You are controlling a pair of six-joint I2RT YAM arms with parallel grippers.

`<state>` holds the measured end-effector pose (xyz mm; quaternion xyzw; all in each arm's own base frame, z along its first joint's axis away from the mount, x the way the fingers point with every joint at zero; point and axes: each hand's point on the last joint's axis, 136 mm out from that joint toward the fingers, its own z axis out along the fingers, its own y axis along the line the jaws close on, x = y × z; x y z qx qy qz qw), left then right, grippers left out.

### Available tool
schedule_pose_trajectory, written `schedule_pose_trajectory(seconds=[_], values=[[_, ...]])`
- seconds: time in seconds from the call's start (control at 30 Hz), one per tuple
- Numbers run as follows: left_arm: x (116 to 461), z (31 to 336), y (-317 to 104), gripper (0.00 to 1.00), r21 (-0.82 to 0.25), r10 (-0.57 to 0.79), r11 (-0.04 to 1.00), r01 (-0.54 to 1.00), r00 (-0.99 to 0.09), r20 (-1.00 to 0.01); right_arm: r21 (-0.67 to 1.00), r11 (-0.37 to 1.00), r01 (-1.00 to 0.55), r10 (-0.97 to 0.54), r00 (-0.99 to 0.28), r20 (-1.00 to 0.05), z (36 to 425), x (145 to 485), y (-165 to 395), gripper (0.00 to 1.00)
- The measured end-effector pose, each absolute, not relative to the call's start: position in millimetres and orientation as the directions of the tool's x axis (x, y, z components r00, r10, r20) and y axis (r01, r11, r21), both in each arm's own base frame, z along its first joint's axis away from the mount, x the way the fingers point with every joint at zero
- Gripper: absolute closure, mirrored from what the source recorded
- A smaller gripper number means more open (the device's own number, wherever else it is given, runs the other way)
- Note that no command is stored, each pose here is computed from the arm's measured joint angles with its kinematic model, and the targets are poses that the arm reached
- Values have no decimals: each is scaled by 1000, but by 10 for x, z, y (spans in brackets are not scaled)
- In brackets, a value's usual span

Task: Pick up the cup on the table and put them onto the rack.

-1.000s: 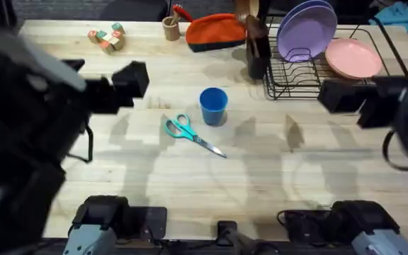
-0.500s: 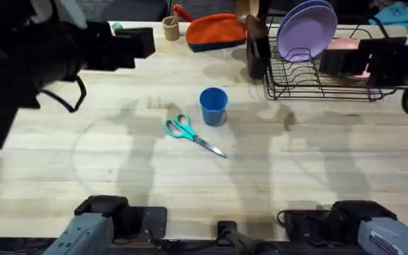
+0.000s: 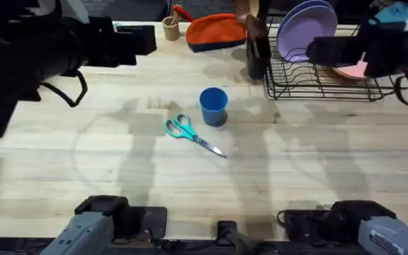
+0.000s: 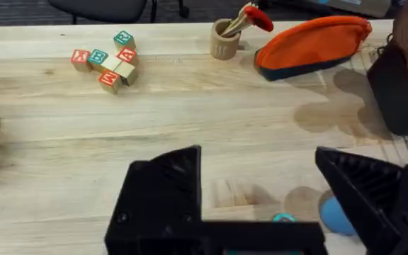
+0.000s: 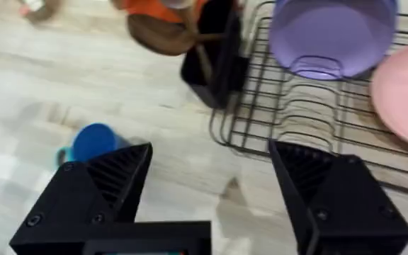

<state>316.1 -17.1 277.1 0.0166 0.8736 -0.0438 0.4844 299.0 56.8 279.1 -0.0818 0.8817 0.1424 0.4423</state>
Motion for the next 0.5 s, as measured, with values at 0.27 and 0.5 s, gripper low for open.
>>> schedule_pose_trajectory(seconds=[0.27, 0.5], values=[[3161, 2771, -171, 7, -61, -14, 996, 71, -530, -848, 185, 885, -427, -130, -607, -784, 2655, 3023, 1122, 5], [3161, 2771, -171, 7, -61, -14, 996, 71, -530, -848, 132, 842, -523, -263, -612, -746, 2388, 3023, 1680, 6]])
